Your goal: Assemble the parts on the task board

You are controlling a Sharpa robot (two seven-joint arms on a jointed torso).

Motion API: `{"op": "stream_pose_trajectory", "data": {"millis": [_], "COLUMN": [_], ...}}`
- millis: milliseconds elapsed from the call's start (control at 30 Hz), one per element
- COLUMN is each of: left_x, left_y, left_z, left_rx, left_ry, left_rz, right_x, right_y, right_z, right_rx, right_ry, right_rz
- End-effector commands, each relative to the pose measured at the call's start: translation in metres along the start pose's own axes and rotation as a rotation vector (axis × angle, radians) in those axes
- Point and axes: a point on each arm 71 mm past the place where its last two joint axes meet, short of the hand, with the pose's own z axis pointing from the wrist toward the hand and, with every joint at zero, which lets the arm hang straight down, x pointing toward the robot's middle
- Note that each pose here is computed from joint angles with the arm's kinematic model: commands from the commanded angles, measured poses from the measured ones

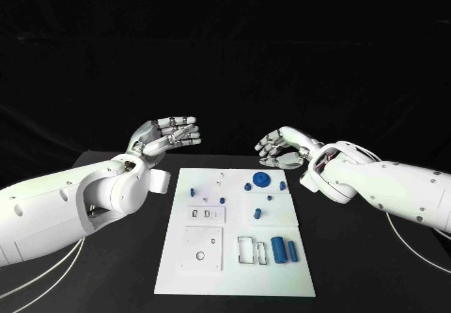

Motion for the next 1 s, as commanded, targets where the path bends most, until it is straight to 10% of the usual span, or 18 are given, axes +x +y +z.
{"op": "stream_pose_trajectory", "data": {"millis": [33, 1000], "left_x": [0.0074, 0.0222], "left_y": [-0.0078, -0.0269], "left_z": [-0.0026, -0.0138], "left_rx": [0.012, 0.035], "left_ry": [0.063, 0.116], "left_rz": [-0.011, -0.036], "right_x": [0.008, 0.037], "right_y": [0.003, 0.012], "right_z": [0.004, 0.018], "right_rx": [0.017, 0.013], "right_ry": [0.131, 0.216], "right_rz": [-0.264, -0.439]}}
